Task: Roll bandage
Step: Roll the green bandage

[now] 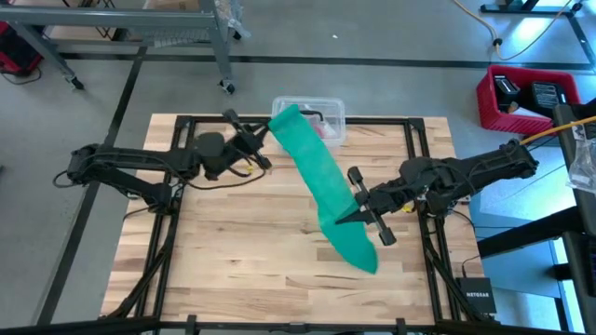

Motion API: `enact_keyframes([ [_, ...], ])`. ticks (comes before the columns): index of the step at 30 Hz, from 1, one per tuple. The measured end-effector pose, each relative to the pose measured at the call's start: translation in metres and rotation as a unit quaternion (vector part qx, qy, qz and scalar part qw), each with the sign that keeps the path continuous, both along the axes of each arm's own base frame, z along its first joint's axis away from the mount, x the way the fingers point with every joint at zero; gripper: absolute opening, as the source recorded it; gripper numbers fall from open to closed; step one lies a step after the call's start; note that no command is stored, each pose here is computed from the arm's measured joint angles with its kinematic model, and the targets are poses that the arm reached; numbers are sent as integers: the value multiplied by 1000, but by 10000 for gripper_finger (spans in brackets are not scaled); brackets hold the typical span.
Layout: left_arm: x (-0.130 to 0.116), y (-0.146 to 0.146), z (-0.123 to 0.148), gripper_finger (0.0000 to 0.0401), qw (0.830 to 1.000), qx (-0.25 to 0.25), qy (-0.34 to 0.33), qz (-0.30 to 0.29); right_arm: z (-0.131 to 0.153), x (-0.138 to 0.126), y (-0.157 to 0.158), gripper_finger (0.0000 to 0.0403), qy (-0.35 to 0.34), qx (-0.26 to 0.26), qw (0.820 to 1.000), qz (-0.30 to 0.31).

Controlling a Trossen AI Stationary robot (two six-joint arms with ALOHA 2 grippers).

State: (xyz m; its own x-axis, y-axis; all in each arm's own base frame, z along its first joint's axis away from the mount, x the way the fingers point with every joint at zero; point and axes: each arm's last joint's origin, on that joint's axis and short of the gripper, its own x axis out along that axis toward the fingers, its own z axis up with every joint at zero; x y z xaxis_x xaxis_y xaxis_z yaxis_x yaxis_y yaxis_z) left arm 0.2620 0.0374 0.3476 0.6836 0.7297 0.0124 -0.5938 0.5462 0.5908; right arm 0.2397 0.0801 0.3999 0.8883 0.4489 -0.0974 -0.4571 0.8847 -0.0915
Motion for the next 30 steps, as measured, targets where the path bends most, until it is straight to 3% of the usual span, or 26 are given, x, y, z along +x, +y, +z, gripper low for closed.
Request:
enact_keyframes([
  [12,37,-26,-54,5,991,-37,116,-62,60,20,5,1,-44,-13,999,-10],
  [19,58,-51,-88,4,978,-46,168,-115,86,17,-2,1,-90,-32,990,-100],
  [30,74,-83,-128,4,961,-44,223,-158,100,24,-45,1,-142,-2,963,-228],
])
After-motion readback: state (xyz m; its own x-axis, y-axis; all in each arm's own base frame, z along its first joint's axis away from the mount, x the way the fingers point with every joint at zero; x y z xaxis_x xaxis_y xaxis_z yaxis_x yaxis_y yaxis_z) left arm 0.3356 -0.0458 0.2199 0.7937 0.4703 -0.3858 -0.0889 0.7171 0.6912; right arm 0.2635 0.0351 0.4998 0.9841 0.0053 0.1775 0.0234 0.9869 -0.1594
